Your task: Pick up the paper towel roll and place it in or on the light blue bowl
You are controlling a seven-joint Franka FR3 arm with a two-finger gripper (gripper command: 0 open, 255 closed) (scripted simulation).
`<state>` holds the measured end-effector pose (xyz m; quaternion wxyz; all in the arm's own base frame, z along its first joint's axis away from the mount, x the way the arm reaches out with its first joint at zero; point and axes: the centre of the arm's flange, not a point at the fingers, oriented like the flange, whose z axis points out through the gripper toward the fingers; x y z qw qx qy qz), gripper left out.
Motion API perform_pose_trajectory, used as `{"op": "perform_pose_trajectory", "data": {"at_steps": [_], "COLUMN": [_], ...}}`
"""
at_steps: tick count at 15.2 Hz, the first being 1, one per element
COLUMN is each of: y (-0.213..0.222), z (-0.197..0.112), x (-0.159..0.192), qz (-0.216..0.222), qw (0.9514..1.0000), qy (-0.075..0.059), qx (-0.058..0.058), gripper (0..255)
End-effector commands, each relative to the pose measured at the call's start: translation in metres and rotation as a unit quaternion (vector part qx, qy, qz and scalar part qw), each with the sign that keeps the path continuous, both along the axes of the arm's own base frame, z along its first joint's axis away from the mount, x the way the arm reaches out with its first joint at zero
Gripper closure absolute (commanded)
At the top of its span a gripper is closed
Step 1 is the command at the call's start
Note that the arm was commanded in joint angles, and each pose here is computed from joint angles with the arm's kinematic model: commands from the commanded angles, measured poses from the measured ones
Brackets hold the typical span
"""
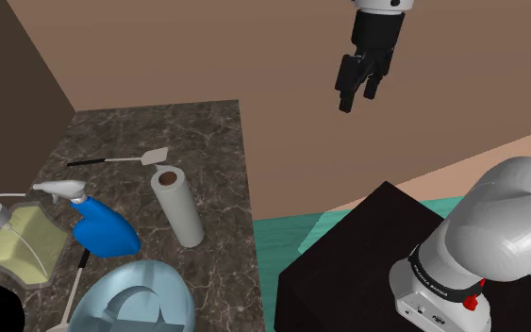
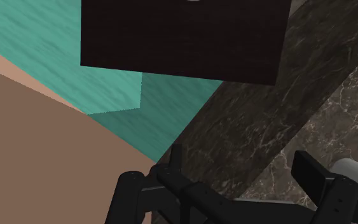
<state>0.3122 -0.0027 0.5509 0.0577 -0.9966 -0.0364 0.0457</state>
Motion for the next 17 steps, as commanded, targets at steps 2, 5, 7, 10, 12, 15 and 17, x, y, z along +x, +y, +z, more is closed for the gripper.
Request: {"op": "perform_pose_trajectory", "data": {"at_steps": [2, 5, 7, 10, 12, 15, 17], "y": [0.013, 0.051, 0.077, 0.115, 0.14, 0.179, 0.204], "z": [-0.001, -0.005, -0.008, -0.012, -0.015, -0.02, -0.023], "x": [0.004, 0.015, 0.023, 0.035, 0.043, 0.054, 0.062], "qz": [0.0, -0.002, -0.003, -0.004, -0.005, -0.006, -0.007], "qw": [1.0, 1.0, 1.0, 0.9999, 0.9999, 0.9998, 0.9998], "qy": [0.001, 0.005, 0.008, 0.011, 0.014, 0.018, 0.02], "qx": [0.0, -0.002, -0.002, -0.004, -0.004, -0.005, -0.006], "gripper": [0, 0, 0, 0, 0, 0, 0]}}
